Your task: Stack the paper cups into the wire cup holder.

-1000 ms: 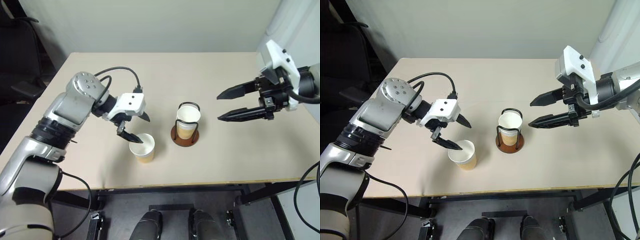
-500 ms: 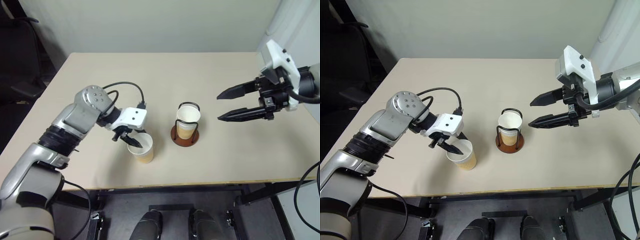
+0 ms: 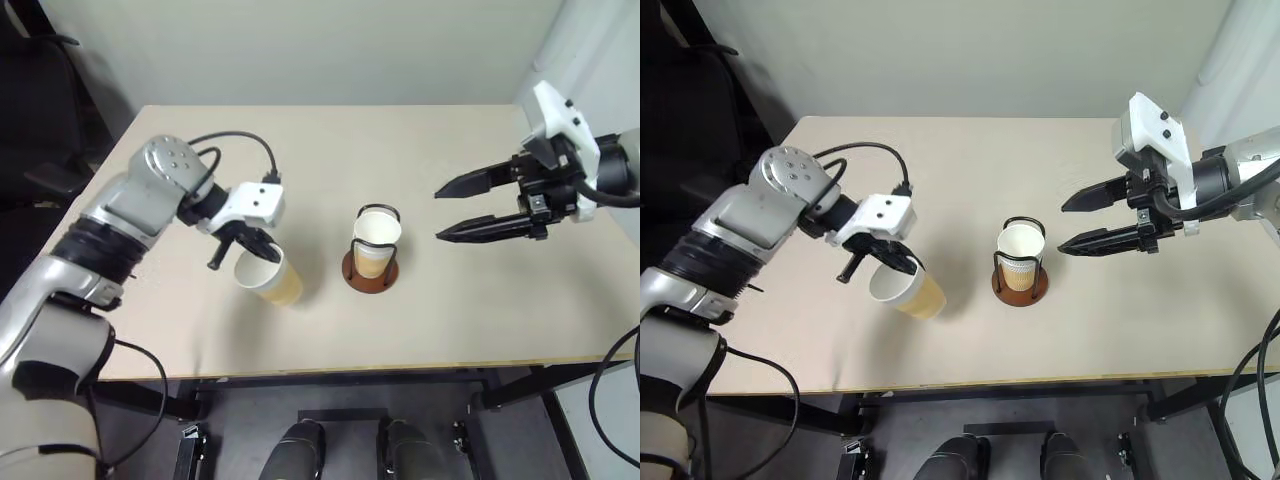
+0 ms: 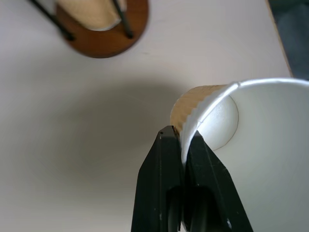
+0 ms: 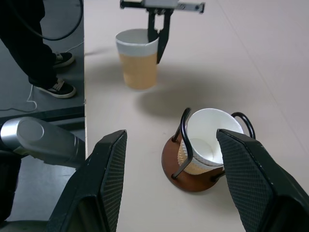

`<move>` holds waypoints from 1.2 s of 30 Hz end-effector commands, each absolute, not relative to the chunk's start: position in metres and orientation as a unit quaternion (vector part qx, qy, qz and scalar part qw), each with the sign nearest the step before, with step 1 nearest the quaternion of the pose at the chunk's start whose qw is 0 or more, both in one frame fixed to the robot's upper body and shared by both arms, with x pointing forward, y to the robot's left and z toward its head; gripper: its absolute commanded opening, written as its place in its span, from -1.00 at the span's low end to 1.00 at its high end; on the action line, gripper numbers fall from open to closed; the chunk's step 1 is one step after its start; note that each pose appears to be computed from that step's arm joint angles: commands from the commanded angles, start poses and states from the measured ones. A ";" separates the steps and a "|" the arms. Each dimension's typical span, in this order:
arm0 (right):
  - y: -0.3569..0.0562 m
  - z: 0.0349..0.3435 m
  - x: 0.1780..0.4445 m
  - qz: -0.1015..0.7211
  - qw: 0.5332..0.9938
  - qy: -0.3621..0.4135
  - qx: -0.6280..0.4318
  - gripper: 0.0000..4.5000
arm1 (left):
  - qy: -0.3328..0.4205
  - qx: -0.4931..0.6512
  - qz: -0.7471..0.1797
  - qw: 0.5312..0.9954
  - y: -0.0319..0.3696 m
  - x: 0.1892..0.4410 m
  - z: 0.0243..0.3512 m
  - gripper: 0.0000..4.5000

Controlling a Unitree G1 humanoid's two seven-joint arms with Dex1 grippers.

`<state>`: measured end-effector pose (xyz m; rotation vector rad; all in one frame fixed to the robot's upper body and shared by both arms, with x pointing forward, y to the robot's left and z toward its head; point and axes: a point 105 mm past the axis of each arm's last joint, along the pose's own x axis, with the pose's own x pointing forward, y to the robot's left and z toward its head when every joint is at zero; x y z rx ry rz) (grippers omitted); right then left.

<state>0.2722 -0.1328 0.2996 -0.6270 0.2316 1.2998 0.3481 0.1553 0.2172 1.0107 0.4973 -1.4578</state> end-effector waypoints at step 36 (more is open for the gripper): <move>-0.161 0.313 0.287 0.548 0.769 0.094 -0.315 0.32 | 0.055 0.481 -0.646 0.590 0.034 0.370 0.340 -0.98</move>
